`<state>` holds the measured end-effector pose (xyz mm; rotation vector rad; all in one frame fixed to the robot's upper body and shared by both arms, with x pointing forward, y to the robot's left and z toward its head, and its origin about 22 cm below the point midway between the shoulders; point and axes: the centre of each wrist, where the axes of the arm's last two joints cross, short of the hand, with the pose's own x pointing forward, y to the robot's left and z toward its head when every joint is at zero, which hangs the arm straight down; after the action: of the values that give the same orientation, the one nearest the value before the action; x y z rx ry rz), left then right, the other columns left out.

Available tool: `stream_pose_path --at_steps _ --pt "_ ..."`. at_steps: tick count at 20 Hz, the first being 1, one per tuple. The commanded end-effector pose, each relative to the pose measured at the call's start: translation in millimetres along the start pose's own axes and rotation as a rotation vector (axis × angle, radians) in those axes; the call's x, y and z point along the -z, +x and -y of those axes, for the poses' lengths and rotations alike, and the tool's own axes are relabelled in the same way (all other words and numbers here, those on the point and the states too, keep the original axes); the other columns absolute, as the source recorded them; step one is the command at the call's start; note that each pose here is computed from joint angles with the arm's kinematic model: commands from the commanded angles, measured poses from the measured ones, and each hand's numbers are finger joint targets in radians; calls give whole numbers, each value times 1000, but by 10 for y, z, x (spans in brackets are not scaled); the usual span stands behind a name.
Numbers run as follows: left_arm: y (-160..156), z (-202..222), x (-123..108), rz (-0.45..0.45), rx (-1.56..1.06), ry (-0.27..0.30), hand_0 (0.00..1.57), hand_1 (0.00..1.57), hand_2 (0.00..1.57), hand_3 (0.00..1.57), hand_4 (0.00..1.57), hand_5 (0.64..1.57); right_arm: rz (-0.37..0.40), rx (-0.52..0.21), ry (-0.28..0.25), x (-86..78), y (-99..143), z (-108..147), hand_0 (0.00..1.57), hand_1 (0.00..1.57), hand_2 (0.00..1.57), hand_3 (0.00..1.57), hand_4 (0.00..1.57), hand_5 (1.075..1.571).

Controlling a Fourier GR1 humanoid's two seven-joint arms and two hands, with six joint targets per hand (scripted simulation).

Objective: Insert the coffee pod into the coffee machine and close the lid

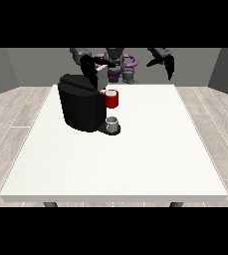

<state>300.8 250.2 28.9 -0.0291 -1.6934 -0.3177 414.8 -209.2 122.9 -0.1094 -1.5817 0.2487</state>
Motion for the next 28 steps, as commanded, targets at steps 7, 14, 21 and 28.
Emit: stream_pose_path --at_steps 7,14,21,28 --pt "102 217 162 59 6 -56 0 0 0 0 365 1571 233 -145 58 83 753 -260 0 0 0 0 203 1571" --pt "282 199 270 133 14 -119 0 0 0 0 398 1571 245 -152 -53 83 1020 -72 0 0 0 0 96 1571" --pt "391 335 417 167 -7 -181 0 0 0 0 444 1571 251 -200 -72 -30 1359 -18 0 0 0 0 0 1571" --pt "610 400 569 235 22 -245 0 0 0 0 377 1571 272 -256 -151 -92 1569 235 0 0 0 0 0 1571"
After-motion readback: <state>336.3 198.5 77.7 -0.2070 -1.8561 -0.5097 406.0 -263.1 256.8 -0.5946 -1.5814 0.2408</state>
